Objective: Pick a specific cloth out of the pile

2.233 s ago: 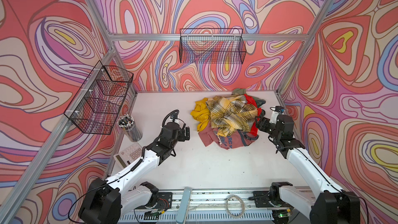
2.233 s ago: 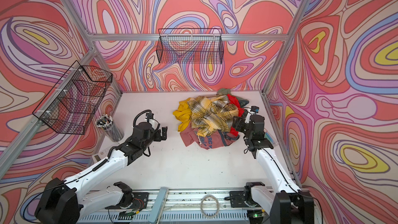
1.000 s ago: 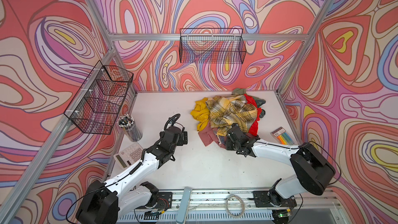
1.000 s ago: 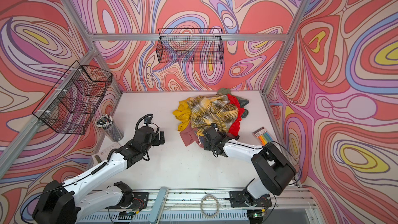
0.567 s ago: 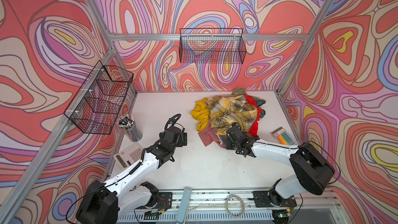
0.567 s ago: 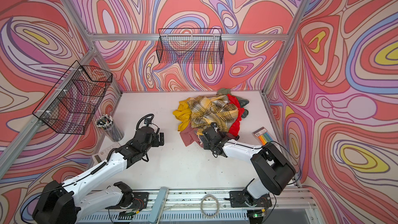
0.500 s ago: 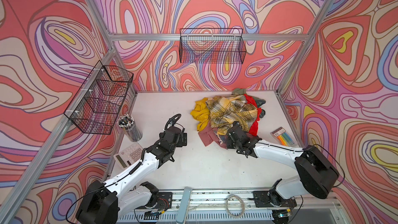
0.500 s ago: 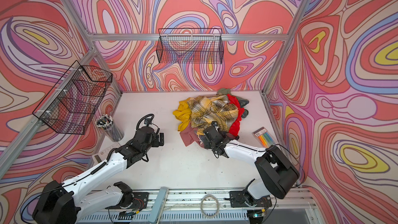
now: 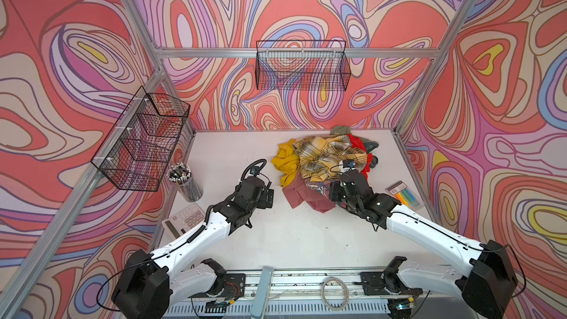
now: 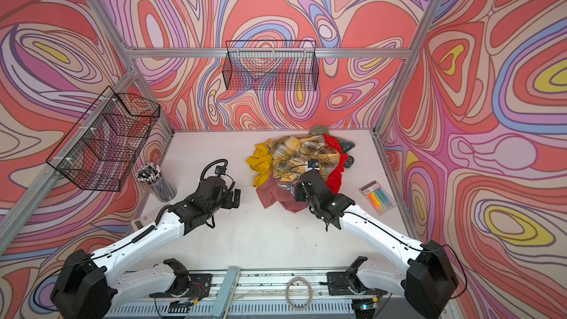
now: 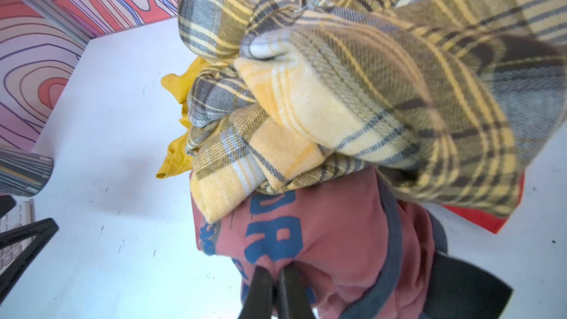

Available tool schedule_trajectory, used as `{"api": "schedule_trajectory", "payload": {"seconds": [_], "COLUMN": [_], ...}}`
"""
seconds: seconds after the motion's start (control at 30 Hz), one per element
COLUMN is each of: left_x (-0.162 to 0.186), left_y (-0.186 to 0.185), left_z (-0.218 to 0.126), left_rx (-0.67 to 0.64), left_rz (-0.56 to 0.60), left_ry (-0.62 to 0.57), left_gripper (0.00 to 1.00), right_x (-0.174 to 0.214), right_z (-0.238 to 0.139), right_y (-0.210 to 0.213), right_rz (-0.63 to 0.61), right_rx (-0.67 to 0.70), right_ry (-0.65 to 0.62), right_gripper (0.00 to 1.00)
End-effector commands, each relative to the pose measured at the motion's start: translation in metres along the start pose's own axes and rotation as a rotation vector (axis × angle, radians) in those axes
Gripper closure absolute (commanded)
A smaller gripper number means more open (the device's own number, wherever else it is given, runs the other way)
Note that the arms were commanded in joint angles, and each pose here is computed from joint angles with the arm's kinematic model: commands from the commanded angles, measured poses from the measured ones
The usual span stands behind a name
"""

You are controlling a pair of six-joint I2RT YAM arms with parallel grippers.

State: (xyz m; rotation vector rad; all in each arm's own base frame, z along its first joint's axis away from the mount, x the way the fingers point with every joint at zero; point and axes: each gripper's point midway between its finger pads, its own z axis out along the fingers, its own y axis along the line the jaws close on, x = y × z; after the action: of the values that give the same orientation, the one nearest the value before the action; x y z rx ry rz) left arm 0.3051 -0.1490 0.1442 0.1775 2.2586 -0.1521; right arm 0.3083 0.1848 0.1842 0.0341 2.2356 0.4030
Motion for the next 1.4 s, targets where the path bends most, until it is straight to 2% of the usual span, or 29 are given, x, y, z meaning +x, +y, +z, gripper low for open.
{"api": "schedule_trajectory", "payload": {"seconds": [0.0, 0.13, 0.3, 0.43, 0.5, 0.6, 0.73, 1.1, 1.17, 1.37], "left_x": [-0.008, -0.022, -0.035, -0.040, -0.039, -0.038, -0.041, -0.046, -0.045, -0.044], "left_y": [-0.039, -0.093, -0.155, -0.188, -0.200, -0.209, -0.208, -0.243, -0.248, -0.255], "left_z": [-0.006, -0.018, -0.031, -0.028, -0.024, -0.015, -0.003, 0.019, 0.025, 0.039], "left_rx": [0.168, 0.371, 0.579, 0.695, 0.741, 0.746, 0.698, 0.754, 0.743, 0.736], "left_rz": [0.079, 0.145, 0.230, 0.223, 0.213, 0.199, 0.186, 0.138, 0.129, 0.060], "left_ry": [0.024, 0.019, 0.044, 0.072, 0.092, 0.106, 0.077, 0.091, 0.102, 0.116], "left_gripper": [0.04, 0.05, 0.07, 0.11, 0.16, 0.21, 0.21, 0.21, 0.24, 0.41], "right_x": [-0.025, -0.035, -0.026, -0.017, -0.016, -0.016, -0.018, -0.017, -0.019, -0.020], "right_z": [-0.017, -0.024, -0.013, -0.004, -0.002, 0.000, 0.002, 0.004, 0.003, 0.002], "right_y": [0.016, 0.029, 0.032, 0.032, 0.035, 0.034, 0.026, 0.025, 0.026, 0.025], "right_rz": [-0.031, -0.044, -0.072, -0.079, -0.077, -0.063, -0.016, 0.044, 0.060, 0.088], "right_rx": [-0.058, -0.115, -0.120, -0.125, -0.143, -0.162, -0.201, -0.308, -0.324, -0.344], "right_ry": [-0.049, -0.063, -0.027, 0.001, 0.004, 0.011, 0.026, 0.057, 0.050, 0.051], "right_gripper": [1.00, 1.00, 1.00, 1.00, 1.00, 1.00, 1.00, 1.00, 1.00, 1.00]}}
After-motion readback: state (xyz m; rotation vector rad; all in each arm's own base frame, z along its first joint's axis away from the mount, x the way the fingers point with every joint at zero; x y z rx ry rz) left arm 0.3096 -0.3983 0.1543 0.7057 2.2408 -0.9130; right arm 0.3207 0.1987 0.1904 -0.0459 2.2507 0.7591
